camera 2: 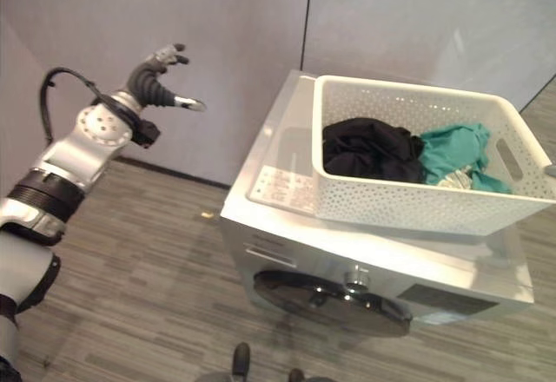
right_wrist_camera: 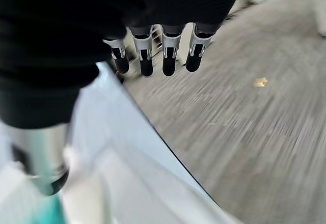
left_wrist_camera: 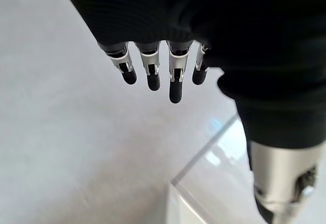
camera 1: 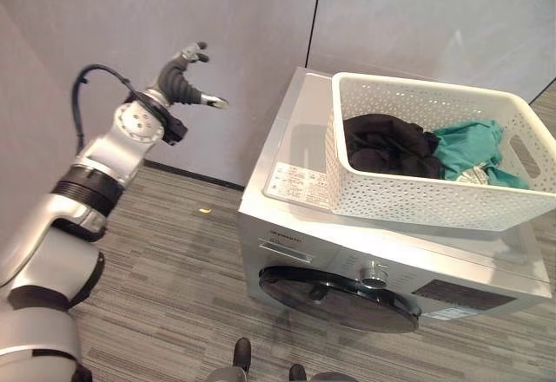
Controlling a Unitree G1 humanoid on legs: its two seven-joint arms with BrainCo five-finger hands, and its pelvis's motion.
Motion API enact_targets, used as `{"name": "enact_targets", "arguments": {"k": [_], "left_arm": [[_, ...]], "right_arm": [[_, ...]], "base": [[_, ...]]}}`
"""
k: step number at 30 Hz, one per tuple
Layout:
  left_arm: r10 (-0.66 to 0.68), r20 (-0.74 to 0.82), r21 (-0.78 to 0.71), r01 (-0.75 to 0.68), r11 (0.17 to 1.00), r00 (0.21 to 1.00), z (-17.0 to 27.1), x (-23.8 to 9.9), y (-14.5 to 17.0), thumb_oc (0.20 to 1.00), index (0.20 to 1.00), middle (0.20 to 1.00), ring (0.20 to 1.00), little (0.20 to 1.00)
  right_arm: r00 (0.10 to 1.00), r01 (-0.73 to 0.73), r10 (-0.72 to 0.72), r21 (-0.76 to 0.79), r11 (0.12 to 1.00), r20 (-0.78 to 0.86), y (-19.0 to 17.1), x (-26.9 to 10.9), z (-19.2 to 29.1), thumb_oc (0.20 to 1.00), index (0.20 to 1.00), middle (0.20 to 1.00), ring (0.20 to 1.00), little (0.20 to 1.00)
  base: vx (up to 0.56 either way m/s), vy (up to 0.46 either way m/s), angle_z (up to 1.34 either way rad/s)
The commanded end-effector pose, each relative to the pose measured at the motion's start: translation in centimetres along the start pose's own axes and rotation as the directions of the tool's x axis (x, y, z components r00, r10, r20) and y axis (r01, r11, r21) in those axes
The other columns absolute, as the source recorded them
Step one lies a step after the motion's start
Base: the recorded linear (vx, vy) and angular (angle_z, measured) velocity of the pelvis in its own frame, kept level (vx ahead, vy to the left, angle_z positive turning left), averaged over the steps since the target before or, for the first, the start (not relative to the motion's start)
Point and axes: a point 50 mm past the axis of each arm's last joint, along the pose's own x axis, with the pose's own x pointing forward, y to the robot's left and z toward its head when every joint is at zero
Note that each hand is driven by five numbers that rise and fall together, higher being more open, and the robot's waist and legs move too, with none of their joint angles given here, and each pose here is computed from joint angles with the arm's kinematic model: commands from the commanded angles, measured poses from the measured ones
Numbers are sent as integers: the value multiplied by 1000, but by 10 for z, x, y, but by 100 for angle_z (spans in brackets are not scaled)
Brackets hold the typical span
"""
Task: Grab the laundry basket,head to the washer,open it,put in the laundry and shut it.
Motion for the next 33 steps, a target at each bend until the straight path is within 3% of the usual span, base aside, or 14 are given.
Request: {"name": "enact_targets", "arguments": {"k": [1, 6, 13, 15, 17, 18, 21, 23, 24, 25, 26, 27, 29, 33], "left_arm": [[224, 151, -142, -203, 969, 963, 33, -1, 42, 1000, 1000, 1000, 1000, 1000], [301, 49, -76, -297, 952, 952, -28, -55, 69, 1000, 1000, 1000, 1000, 1000], [357, -131, -71, -368, 927, 925, -86, -103, 70, 1000, 1000, 1000, 1000, 1000], [398, -250, -94, -431, 897, 883, -120, -147, 64, 1000, 1000, 1000, 1000, 1000], [412, -296, -89, -454, 886, 862, -131, -163, 62, 1000, 1000, 1000, 1000, 1000], [437, -409, -71, -505, 860, 801, -156, -207, 57, 1000, 1000, 1000, 1000, 1000], [444, -611, -15, -570, 821, 656, -191, -286, 44, 1000, 1000, 1000, 1000, 1000], [438, -611, -18, -565, 825, 659, -191, -286, 42, 1000, 1000, 1000, 1000, 1000], [402, -753, 27, -585, 811, 521, -210, -345, 25, 1000, 1000, 1000, 1000, 1000], [374, -808, 45, -584, 810, 456, -218, -367, 16, 1000, 1000, 1000, 1000, 1000], [291, -894, 56, -561, 826, 340, -230, -403, -8, 1000, 1000, 1000, 1000, 1000], [289, -894, 53, -559, 827, 342, -230, -402, -8, 1000, 1000, 1000, 1000, 1000], [199, -945, 37, -520, 853, 261, -241, -420, -32, 1000, 1000, 1000, 1000, 1000], [52, -981, -52, -514, 856, 186, -253, -422, -78, 1000, 1000, 1000, 1000, 1000]], "right_arm": [[976, 206, -211, 80, 975, 58, -60, -17, 9, 1000, 1000, 1000, 1000, 1000], [988, 152, -152, 41, 988, -1, -47, -20, -30, 1000, 1000, 1000, 1000, 1000], [997, 64, -66, 56, 996, 34, -15, -14, -36, 1000, 1000, 1000, 1000, 1000], [997, 39, -44, 77, 996, 68, -6, -19, -44, 1000, 1000, 1000, 1000, 1000], [996, 24, -31, 87, 996, 83, -1, -22, -48, 1000, 1000, 1000, 1000, 1000], [994, 47, -57, 103, 993, 93, -7, -33, -62, 1000, 1000, 1000, 1000, 1000], [991, 115, -124, 145, 983, 57, -28, -61, -97, 1000, 1000, 1000, 1000, 1000], [991, 118, -127, 142, 983, 53, -30, -64, -99, 1000, 1000, 1000, 1000, 1000], [980, 197, -193, 140, 970, -41, -51, -88, -133, 1000, 1000, 1000, 1000, 1000], [972, 234, -225, 148, 961, -72, -60, -100, -144, 1000, 1000, 1000, 1000, 1000], [947, 321, -309, 177, 931, -89, -81, -119, -154, 1000, 1000, 1000, 1000, 1000], [946, 323, -312, 176, 930, -90, -83, -120, -154, 1000, 1000, 1000, 1000, 1000], [931, 364, -359, 203, 909, -65, -92, -125, -150, 1000, 1000, 1000, 1000, 1000], [913, 399, -408, 228, 888, -5, -91, -122, -141, 1000, 1000, 1000, 1000, 1000]], "base": [[0, 0, 0], [-20, -7, 0], [-11, -1, 4], [-2, -15, 5], [3, -15, 2], [-7, -40, 5], [-1, -41, 2], [-10, -23, -1], [-50, -70, -5], [-114, -115, -3], [-70, -69, -3], [-88, -63, -4], [-134, -38, 0], [-232, -23, 6]]}}
